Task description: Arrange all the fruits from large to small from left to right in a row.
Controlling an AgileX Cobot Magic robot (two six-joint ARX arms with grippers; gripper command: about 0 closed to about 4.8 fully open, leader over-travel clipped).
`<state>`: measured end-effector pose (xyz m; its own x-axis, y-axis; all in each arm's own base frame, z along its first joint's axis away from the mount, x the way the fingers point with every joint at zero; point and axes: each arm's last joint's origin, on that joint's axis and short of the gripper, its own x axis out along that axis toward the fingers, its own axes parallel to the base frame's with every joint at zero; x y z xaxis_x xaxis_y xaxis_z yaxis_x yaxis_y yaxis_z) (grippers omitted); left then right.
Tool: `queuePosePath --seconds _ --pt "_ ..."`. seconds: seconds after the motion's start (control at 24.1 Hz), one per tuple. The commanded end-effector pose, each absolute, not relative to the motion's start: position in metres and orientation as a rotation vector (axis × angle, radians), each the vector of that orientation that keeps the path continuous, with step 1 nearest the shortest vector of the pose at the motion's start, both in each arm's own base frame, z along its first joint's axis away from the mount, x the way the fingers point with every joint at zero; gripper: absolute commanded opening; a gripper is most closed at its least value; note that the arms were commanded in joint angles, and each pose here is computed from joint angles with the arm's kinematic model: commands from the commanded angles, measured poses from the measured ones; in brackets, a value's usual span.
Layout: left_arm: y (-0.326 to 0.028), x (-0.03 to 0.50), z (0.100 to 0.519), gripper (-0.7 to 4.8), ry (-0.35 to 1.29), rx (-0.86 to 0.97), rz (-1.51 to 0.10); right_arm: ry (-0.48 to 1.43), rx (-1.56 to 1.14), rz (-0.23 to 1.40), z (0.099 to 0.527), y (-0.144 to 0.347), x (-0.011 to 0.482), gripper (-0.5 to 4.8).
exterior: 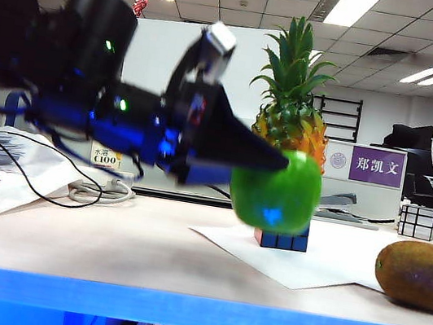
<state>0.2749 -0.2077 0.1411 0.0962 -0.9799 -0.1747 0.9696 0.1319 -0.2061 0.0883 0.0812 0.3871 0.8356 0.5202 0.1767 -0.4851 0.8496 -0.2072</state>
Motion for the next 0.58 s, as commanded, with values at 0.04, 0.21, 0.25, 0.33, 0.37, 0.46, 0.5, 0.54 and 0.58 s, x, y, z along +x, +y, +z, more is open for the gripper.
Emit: queuePosePath --seconds 0.04,0.21,0.25,0.33,0.37,0.46,0.5,0.54,0.58 --pt "-0.216 0.275 0.130 -0.06 0.313 -0.044 -1.441 -0.247 -0.150 0.527 0.390 0.076 0.084 4.79" --pt "-0.221 0.274 0.119 -0.06 0.325 -0.037 -1.414 -0.243 -0.156 0.523 0.390 0.072 0.080 4.79" --pt "-0.221 0.274 0.118 -0.06 0.326 -0.036 -1.411 -0.240 -0.160 0.524 0.389 0.072 0.080 4.79" --pt "-0.222 0.274 0.116 -0.06 0.328 -0.026 -1.383 -0.230 -0.166 0.522 0.388 0.071 0.079 4.79" --pt "-0.222 0.274 0.115 -0.06 0.326 -0.019 -1.374 -0.224 -0.168 0.522 0.387 0.070 0.078 4.79" --pt "-0.222 0.274 0.115 -0.06 0.325 -0.017 -1.374 -0.222 -0.170 0.523 0.387 0.070 0.078 4.79" --pt "-0.222 0.274 0.115 -0.06 0.326 -0.016 -1.374 -0.222 -0.170 0.523 0.387 0.070 0.078 4.79" --pt "-0.222 0.274 0.114 -0.06 0.336 -0.017 -1.375 -0.224 -0.168 0.522 0.387 0.070 0.078 4.79" --pt "-0.222 0.274 0.113 -0.06 0.343 -0.015 -1.374 -0.225 -0.168 0.522 0.388 0.070 0.078 4.79"
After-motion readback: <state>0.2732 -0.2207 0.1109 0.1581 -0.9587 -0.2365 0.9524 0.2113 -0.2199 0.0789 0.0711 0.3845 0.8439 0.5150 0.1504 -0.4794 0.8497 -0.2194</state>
